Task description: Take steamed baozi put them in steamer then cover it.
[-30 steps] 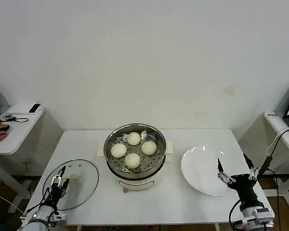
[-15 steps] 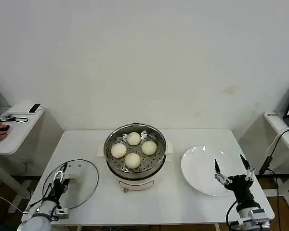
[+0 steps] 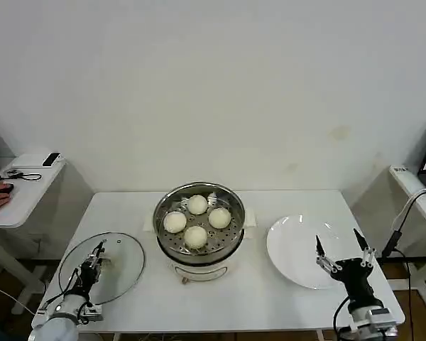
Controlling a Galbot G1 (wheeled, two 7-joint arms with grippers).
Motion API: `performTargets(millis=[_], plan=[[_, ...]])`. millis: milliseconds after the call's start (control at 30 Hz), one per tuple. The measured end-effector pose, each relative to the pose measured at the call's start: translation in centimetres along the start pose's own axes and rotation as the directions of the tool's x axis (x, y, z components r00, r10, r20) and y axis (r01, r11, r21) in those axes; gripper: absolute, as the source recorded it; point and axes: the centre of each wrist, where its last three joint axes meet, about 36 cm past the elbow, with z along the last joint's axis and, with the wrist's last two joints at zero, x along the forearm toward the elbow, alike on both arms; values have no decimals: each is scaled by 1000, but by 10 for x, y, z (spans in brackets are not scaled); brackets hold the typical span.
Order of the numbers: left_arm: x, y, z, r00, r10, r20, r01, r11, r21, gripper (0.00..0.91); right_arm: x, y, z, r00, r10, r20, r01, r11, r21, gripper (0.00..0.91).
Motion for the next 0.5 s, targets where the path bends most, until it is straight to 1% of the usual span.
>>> performTargets(millis=[300,500], plan=[[8,11,2,999,-46,-20,46,999,1,0,2,1,-1,1000,-8,0,8,1000,10,907],[21,30,-9,996,-69,-63,71,997,28,0,5,3,2,1000,-18,-3,18,1000,13,907]])
